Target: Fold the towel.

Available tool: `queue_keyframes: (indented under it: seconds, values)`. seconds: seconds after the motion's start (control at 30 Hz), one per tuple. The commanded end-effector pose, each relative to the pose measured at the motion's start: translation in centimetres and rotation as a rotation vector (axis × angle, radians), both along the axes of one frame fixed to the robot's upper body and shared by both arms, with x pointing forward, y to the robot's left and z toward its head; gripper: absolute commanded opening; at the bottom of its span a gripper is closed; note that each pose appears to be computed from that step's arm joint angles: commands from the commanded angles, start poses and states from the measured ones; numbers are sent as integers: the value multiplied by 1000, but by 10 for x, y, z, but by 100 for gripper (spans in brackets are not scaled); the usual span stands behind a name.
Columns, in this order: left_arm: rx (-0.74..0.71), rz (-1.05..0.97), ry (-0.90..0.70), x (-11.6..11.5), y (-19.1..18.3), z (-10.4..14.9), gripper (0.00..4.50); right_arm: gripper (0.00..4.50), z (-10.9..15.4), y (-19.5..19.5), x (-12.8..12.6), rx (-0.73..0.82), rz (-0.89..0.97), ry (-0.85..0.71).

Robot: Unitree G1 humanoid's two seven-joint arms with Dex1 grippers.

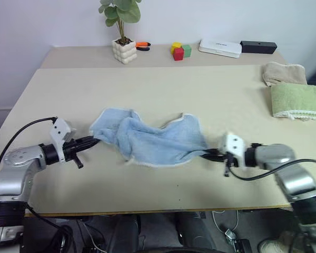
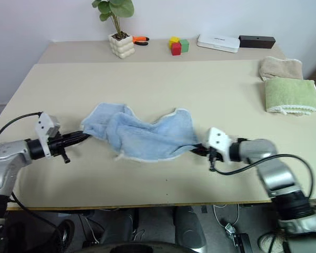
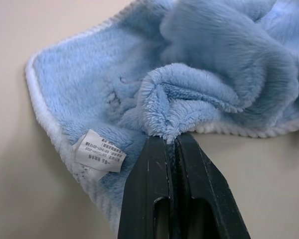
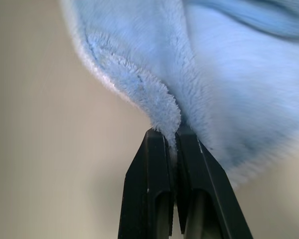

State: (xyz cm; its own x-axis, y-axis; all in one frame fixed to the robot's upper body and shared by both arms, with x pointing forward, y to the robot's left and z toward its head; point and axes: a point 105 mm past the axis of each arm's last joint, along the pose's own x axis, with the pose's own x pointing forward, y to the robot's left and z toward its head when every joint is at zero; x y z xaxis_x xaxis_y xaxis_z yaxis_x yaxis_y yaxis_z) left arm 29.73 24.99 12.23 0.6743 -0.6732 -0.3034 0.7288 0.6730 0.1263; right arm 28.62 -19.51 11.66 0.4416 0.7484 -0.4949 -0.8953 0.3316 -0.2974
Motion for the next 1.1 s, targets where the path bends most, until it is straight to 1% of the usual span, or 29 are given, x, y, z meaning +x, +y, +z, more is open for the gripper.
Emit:
queue_keyframes:
  seconds: [0.03,0.1,0.2,0.23,0.27,0.3,0.37,0.4,0.47,0.5,0.53,0.57,0.63,0.7,0.77,0.8,0.87,0.93,1.0,1.03,1.07,1.1]
  values:
    - [10,0,-91,11,-2,14,0,3,27,-7,13,21,-16,-101]
    - [12,32,-134,26,-4,17,0,3,34,-10,29,17,-54,-169]
    - [93,116,-240,64,-7,24,0,3,55,-24,74,-20,-178,-329]
    - [122,160,-302,82,-7,35,0,3,67,-26,92,-27,-218,-389]
    - [137,206,-354,98,-6,47,0,3,78,-23,106,0,-245,-419]
    - [156,270,-427,114,-3,65,0,3,91,-18,121,22,-276,-465]
    - [179,384,-543,135,5,99,0,3,113,-7,144,17,-328,-572]
    - [153,457,-591,142,12,120,0,3,127,-3,154,21,-372,-628]
    - [124,566,-685,148,24,160,0,3,154,6,166,-1,-417,-766]
    - [113,606,-737,147,30,183,0,3,183,4,169,51,-487,-866]
    - [109,628,-769,146,33,197,0,3,202,2,170,90,-536,-931]
    - [102,642,-786,144,38,208,0,3,225,-5,167,196,-598,-982]
    - [105,641,-798,141,42,216,0,3,247,-16,161,314,-658,-1039]
    - [119,598,-795,138,43,214,0,3,247,-15,155,332,-611,-1058]
    - [105,557,-778,135,44,208,0,3,238,-7,150,384,-531,-1023]
    - [103,511,-748,134,43,198,0,3,231,-4,147,409,-490,-996]
    - [146,363,-653,129,36,160,0,3,193,9,140,368,-361,-900]
    - [168,247,-577,121,31,133,0,3,160,15,132,339,-283,-801]
    - [183,163,-510,111,29,108,0,3,122,15,120,266,-227,-706]
    - [214,105,-462,103,28,90,0,3,100,10,112,217,-200,-640]
    - [240,53,-424,95,28,76,0,3,83,6,103,184,-180,-577]
    - [243,18,-383,89,27,65,0,3,72,2,96,163,-166,-529]
